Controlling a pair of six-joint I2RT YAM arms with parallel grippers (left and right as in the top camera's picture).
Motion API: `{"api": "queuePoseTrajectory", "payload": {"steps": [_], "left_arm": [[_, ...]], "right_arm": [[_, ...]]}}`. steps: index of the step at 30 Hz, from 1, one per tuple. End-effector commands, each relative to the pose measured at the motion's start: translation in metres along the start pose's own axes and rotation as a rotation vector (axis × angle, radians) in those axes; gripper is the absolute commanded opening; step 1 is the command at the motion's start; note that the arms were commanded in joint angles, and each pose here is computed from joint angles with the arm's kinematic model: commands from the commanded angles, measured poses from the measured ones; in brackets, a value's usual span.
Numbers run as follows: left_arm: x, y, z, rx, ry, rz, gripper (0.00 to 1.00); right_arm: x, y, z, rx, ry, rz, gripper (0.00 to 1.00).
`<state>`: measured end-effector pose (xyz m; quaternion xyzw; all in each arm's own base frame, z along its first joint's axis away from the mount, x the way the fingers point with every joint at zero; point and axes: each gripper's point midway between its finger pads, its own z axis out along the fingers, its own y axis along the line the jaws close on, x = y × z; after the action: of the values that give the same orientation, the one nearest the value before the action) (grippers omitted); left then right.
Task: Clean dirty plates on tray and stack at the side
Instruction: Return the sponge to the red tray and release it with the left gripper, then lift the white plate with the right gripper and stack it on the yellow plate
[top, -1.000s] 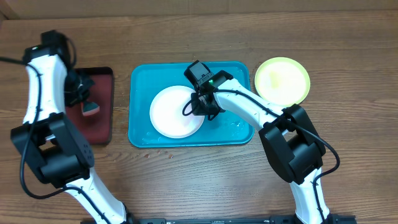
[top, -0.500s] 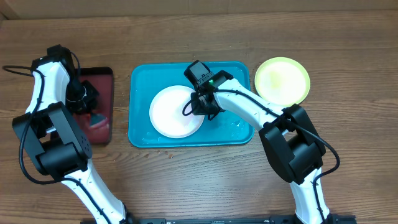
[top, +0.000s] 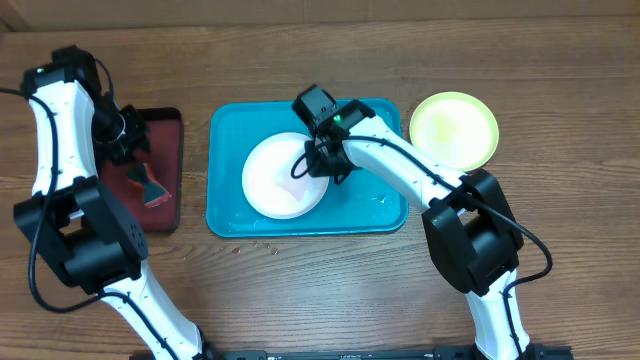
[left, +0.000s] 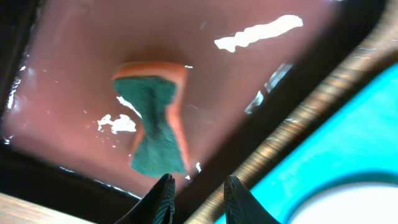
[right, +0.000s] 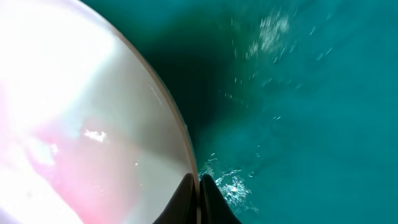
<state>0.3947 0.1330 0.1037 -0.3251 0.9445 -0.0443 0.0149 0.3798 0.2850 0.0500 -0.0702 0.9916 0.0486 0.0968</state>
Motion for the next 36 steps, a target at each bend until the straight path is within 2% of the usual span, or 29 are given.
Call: {"api": "queuePoseTrajectory", "payload": {"steps": [1,3,4,8,15,29,36], "left_arm": [[0.001,-0.019,-0.036,0.100,-0.067,0.050,0.47],[0.001,-0.019,-0.036,0.099,-0.067,0.050,0.98],[0.001,-0.019,-0.036,0.099,-0.066,0.049,1.00],[0.001,-0.018,-0.036,0.098,-0.063,0.049,1.00],[0.001,-0.018,-0.036,0.098,-0.064,0.049,1.00],[0.002,-0.020,-0.036,0.098,-0.064,0.053,1.00],[0.002,-0.020,-0.036,0.098,-0.064,0.053,1.00]], "right_arm": [[-0.038,-0.004,-0.046,0.040,-0.144,-0.039,0.04],[-0.048,-0.008,-0.067,0.088,-0.188,-0.065,0.04],[-0.053,-0.012,-0.079,0.119,-0.213,-0.072,0.04],[-0.068,-0.031,-0.123,0.259,-0.300,-0.084,0.04],[-0.084,-0.050,-0.192,0.532,-0.432,-0.246,0.04],[-0.083,-0.040,-0.266,1.073,-0.531,-0.563,0.04],[-0.075,-0.020,-0.279,1.151,-0.542,-0.656,0.04]]}}
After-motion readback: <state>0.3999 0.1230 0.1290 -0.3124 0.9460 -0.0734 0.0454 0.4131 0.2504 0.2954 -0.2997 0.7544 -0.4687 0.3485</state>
